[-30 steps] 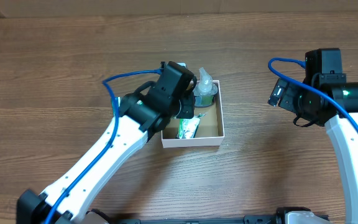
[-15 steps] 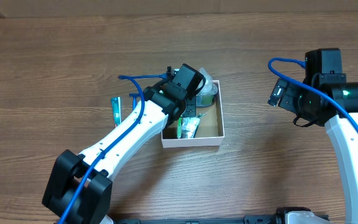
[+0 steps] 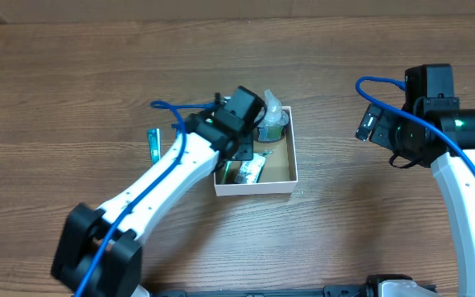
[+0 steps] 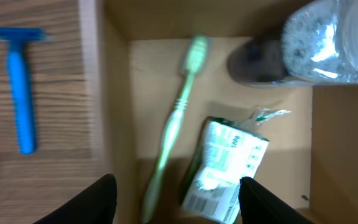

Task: Pack container
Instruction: 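Carry the toothbrush right and drop it into the box, then move the left gripper back and grasp the teal toothpaste tube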

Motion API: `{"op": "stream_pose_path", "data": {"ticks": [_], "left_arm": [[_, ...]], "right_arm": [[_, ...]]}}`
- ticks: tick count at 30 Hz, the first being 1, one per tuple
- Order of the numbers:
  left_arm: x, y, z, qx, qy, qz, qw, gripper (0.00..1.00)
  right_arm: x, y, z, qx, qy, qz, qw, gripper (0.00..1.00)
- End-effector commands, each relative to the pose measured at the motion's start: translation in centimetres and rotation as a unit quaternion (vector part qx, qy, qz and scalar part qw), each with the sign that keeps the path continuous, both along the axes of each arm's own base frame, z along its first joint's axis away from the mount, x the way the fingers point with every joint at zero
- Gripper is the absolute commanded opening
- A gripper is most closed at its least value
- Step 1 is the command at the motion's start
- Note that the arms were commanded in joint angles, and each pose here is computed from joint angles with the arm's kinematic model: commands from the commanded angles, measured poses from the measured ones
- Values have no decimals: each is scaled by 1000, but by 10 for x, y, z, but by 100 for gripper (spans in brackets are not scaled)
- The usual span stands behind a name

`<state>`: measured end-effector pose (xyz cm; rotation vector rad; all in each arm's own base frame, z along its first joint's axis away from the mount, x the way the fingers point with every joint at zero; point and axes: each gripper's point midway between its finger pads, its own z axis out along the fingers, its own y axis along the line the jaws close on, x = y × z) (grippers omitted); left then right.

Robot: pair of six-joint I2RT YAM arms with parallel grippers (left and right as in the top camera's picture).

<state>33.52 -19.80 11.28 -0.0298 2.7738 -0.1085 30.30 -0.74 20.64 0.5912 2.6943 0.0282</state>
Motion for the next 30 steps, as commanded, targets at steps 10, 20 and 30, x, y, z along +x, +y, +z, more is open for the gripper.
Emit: {"op": "stream_pose_path", "data": {"ticks": [10,20,30], "left_arm": [[-30,154,77,86,-13,117,989,95],[-23,176,14,55,15,77,995,98],[-29,178,-47,43,7,66,997,88]], "right_arm": [[4,-2,8,-3,-13,-2,1000,100],[4,-2,8,-3,-13,-2,1000,100],[4,-2,8,-3,-13,-2,1000,100]]}}
